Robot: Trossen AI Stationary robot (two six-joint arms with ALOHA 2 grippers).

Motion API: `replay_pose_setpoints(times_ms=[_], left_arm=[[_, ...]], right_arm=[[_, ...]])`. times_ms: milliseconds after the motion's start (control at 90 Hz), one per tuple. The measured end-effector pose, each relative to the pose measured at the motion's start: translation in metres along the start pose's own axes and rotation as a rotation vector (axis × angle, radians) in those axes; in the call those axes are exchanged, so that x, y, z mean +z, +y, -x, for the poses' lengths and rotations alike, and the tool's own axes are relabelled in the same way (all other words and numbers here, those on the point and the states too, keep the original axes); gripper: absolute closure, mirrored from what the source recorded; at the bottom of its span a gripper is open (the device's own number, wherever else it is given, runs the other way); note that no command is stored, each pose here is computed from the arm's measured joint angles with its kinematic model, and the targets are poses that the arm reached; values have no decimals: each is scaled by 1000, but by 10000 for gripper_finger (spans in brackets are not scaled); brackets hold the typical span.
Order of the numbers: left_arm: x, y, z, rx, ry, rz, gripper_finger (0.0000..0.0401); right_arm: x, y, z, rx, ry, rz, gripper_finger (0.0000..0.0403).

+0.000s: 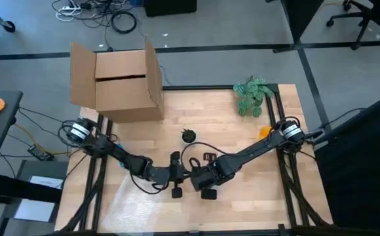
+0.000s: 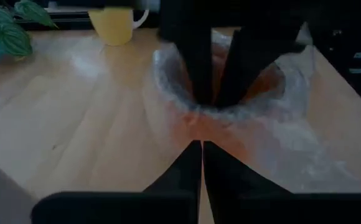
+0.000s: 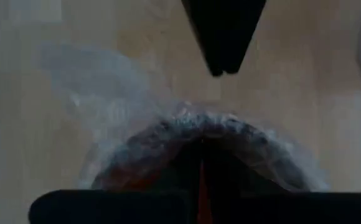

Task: Wrap mug
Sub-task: Wrap the orange mug with the transparent bubble wrap

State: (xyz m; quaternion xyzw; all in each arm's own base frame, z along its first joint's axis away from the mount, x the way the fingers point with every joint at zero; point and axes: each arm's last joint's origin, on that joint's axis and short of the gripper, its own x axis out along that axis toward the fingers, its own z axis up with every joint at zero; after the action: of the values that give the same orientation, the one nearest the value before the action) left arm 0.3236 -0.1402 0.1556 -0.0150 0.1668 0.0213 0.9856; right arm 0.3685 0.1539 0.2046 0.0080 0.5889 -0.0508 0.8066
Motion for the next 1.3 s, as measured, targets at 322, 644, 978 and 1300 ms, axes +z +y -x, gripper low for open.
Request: replay_pose_setpoints(times_ms=[322,644,978,1300], left_arm=[[-1,-4,-6,-37,-73,27,401],[2,-4,-6,-41,-100,17,401],[2,-4,-6,-41,-99,13,401],[1,-4,-6,-40,-97,11,401]], right_arm=[[-4,-1,-10,35,6,-6,403],[-2,0,-12,63,-6,-19,403],[5,2,3,68,16,-16,403],[11,9,36,113,89,-39,403]])
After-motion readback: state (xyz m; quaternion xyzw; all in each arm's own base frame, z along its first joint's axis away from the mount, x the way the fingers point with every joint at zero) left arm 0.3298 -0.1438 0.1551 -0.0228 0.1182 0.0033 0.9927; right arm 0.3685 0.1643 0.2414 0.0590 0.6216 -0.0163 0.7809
